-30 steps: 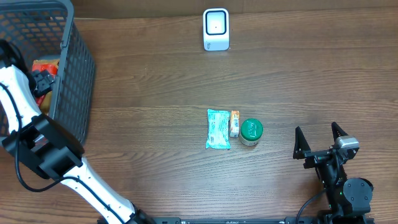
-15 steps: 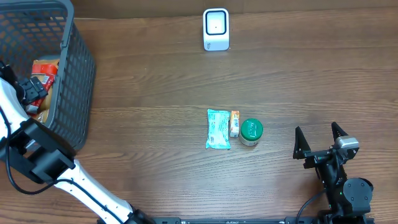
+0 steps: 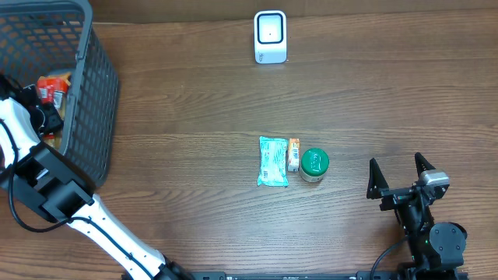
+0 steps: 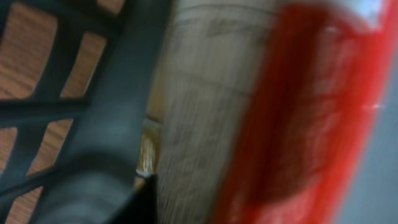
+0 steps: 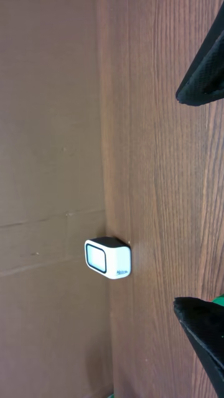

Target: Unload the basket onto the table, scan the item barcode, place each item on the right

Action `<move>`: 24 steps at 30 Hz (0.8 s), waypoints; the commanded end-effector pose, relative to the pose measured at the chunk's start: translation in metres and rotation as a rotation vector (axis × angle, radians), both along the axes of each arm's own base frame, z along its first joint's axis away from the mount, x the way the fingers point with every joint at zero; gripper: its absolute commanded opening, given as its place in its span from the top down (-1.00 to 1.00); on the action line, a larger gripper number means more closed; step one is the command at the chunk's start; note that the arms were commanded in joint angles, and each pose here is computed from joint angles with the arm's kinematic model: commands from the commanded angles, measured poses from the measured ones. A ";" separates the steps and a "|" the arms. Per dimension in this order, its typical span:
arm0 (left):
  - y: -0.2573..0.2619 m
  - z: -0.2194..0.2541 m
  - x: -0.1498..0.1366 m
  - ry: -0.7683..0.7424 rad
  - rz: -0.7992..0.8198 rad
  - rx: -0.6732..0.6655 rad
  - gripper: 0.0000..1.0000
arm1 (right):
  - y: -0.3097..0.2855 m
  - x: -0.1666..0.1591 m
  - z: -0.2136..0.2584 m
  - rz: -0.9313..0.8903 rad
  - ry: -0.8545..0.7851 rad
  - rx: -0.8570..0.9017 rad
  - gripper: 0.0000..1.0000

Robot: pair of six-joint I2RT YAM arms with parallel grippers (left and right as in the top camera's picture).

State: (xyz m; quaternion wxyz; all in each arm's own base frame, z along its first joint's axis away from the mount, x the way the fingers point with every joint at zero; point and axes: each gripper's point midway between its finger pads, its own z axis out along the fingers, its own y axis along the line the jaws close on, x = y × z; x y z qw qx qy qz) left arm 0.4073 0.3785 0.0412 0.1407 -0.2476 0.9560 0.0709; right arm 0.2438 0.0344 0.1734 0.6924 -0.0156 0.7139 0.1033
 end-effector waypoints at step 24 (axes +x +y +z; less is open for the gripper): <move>-0.090 0.331 0.021 -0.639 0.124 0.237 0.92 | -0.001 0.000 -0.002 -0.004 -0.002 -0.003 -1.00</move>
